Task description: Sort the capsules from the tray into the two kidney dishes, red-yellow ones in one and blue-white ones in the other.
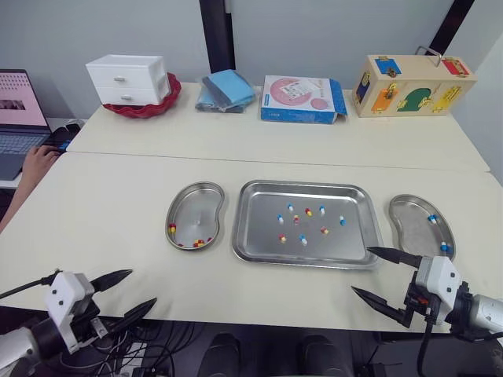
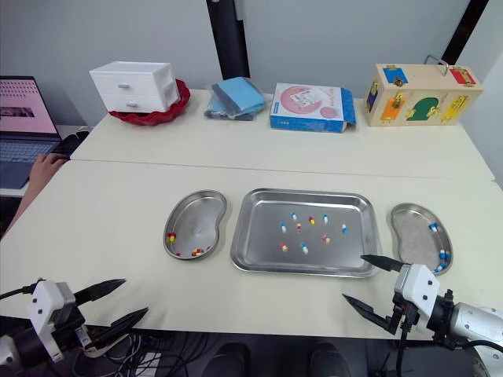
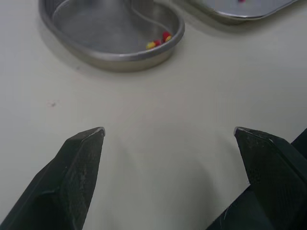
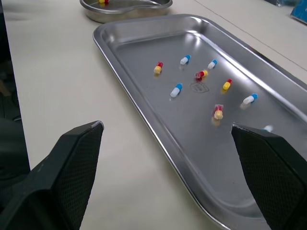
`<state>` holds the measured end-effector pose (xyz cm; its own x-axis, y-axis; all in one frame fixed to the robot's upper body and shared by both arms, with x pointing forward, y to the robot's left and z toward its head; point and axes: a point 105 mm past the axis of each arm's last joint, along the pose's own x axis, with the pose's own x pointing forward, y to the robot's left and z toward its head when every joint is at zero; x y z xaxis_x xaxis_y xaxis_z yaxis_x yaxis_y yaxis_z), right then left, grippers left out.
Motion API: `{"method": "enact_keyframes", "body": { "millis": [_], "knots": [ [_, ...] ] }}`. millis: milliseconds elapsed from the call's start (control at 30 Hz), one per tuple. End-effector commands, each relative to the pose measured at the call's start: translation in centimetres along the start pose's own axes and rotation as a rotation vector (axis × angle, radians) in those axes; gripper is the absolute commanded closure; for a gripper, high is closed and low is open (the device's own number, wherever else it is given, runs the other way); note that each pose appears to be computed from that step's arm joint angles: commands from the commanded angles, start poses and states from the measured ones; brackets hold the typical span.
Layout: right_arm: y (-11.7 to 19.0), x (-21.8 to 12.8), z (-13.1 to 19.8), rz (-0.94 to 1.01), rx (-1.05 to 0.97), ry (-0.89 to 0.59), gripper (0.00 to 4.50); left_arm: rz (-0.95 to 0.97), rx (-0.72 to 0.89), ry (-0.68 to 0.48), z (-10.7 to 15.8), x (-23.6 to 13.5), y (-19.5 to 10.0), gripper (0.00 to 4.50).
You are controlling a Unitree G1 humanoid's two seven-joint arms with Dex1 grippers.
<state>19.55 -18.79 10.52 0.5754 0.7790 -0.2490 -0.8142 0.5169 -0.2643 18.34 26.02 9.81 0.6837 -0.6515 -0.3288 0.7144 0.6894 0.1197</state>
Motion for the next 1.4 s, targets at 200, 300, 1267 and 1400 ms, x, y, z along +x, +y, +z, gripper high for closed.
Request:
{"method": "enact_keyframes", "body": {
  "millis": [200,300,1267,1400],
  "knots": [
    [1.1,0.4,-0.8,0.017,0.003,-0.042,0.00,-0.367,0.212,-0.105,8.4,8.7,-1.8,0.02],
    [1.4,0.7,-1.0,0.021,0.008,-0.049,0.00,-0.489,0.293,-0.106,10.5,12.2,-2.0,0.19],
    [2.7,2.4,1.4,-0.020,0.053,-0.085,0.00,-0.817,0.665,0.156,9.5,23.7,-3.6,1.59],
    [2.8,2.5,1.6,-0.020,0.057,-0.086,0.00,-0.833,0.647,0.187,9.0,24.2,-4.0,1.59]
  ]
}}
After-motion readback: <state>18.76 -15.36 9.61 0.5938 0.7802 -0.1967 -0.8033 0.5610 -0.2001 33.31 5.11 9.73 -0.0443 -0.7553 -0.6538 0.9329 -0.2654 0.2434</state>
